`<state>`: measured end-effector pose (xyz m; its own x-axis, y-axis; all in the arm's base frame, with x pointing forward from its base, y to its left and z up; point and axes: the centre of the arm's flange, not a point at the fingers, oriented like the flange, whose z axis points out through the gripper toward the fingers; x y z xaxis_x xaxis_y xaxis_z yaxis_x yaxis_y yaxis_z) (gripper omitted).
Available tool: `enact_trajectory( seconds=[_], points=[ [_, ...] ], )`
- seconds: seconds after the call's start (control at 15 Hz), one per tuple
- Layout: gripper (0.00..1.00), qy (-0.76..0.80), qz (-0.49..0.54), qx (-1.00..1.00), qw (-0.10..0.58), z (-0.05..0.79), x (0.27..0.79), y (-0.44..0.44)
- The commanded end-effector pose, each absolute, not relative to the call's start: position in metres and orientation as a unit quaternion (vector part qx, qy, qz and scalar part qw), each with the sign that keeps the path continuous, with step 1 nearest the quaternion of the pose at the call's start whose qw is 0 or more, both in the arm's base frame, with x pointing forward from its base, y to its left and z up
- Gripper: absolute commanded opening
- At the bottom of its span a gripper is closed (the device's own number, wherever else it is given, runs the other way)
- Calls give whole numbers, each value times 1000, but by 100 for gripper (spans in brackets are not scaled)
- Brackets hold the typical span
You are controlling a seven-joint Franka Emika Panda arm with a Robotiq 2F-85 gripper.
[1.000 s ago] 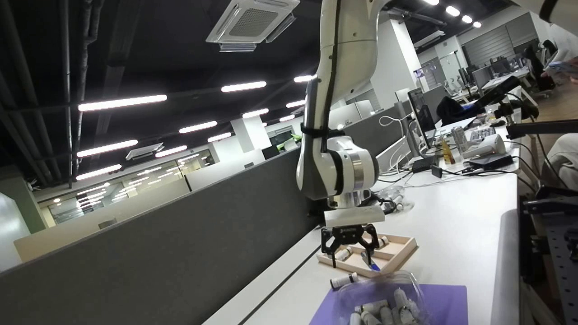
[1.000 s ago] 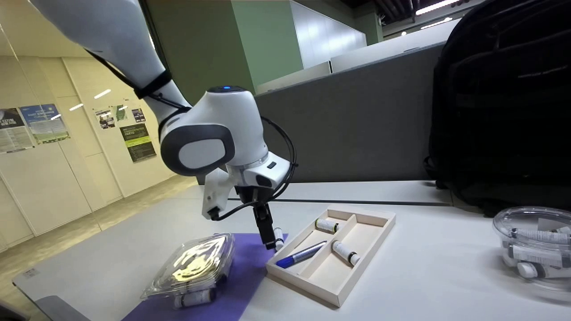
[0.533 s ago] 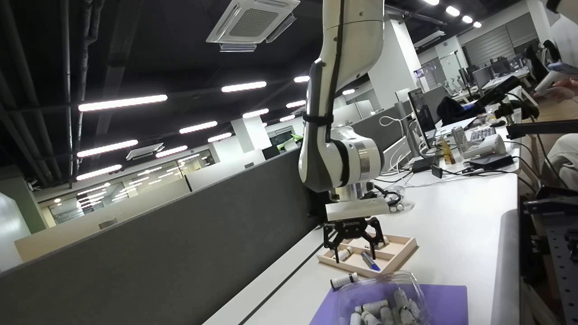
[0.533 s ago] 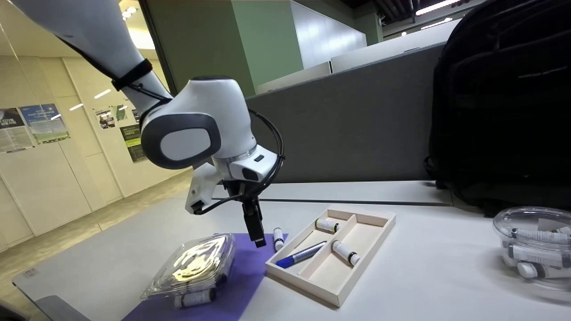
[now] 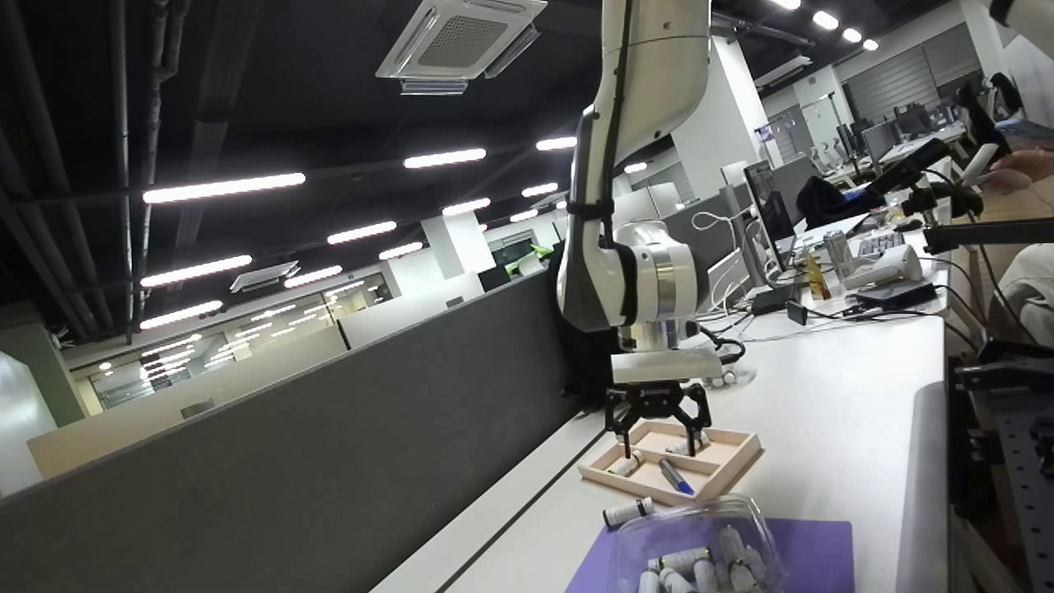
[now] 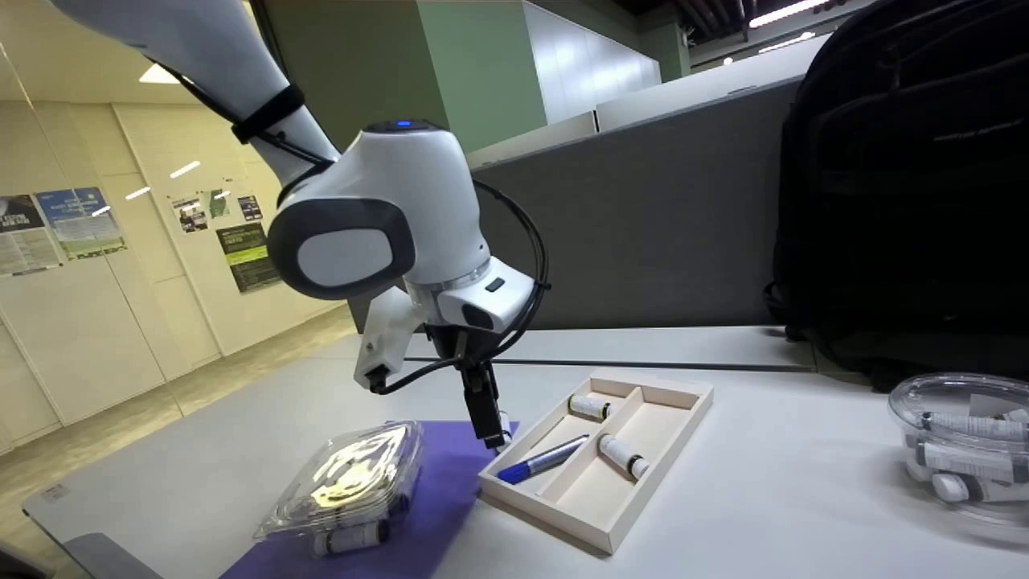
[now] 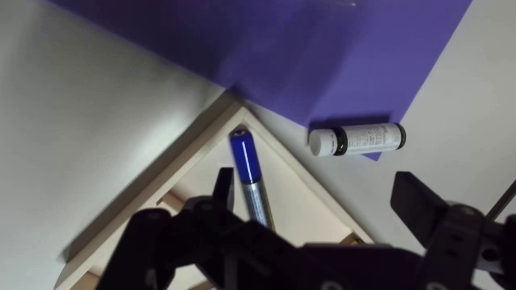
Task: Remove the marker from the tray and put it on the table
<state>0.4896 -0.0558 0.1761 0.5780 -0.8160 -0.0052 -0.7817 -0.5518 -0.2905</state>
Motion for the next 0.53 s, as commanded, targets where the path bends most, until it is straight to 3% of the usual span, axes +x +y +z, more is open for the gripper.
enact_trajectory(
  seconds=[0.0, 0.47],
  points=[
    [100, 475, -56, -867, 139, 178, 484, -79],
    [100, 504, -29, -850, 153, 160, 487, -103]
  ],
)
